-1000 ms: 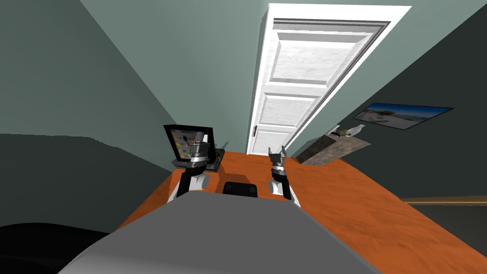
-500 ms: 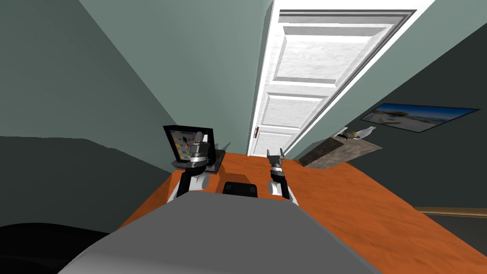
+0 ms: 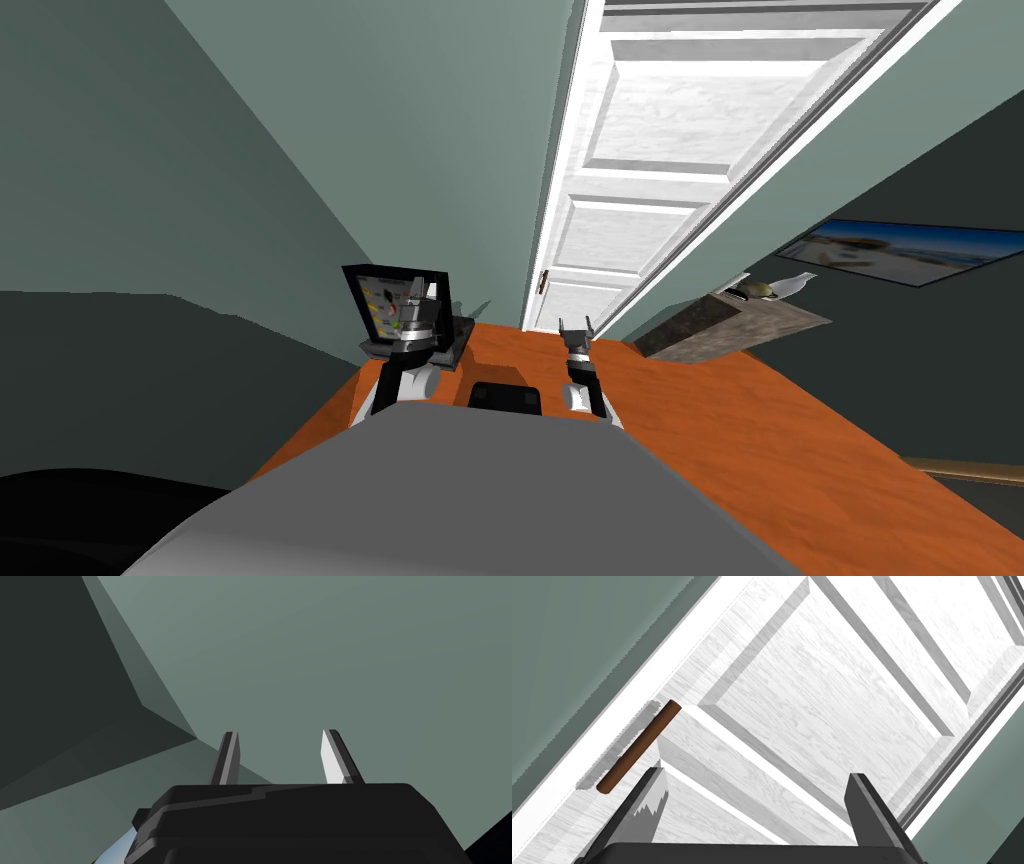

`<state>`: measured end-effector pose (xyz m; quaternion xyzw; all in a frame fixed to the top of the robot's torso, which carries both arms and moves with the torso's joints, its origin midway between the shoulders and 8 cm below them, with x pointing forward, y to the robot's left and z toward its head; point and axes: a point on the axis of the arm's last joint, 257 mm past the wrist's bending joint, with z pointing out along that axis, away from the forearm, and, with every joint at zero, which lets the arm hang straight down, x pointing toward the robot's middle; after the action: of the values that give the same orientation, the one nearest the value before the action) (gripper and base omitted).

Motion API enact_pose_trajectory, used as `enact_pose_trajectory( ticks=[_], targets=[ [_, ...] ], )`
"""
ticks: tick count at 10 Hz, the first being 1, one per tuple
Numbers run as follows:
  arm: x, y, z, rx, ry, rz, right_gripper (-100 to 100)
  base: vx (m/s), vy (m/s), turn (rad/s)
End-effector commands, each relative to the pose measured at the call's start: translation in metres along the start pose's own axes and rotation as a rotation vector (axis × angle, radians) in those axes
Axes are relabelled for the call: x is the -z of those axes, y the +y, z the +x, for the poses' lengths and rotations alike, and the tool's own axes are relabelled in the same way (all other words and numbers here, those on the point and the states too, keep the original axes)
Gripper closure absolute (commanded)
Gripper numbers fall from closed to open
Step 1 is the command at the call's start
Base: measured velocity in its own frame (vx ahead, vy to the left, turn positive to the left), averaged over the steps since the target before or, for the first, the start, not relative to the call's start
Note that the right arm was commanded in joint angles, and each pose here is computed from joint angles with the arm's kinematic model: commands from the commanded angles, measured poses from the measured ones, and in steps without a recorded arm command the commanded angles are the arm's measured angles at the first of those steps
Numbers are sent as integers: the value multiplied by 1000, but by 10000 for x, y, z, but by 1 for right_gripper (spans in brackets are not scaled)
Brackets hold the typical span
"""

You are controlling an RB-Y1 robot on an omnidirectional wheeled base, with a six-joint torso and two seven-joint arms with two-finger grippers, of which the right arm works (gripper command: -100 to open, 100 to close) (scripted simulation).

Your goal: Pull the door open

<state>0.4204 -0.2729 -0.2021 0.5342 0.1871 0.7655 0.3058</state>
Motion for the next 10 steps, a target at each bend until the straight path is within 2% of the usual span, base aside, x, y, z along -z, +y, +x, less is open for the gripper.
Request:
enact_pose_trajectory(
  ticks=[1, 10],
  targets=[
    [46, -63, -95, -49, -18, 12, -100, 107, 17, 42],
    [255, -344, -618, -279, -124, 59, -100, 104, 15, 35]
  ],
)
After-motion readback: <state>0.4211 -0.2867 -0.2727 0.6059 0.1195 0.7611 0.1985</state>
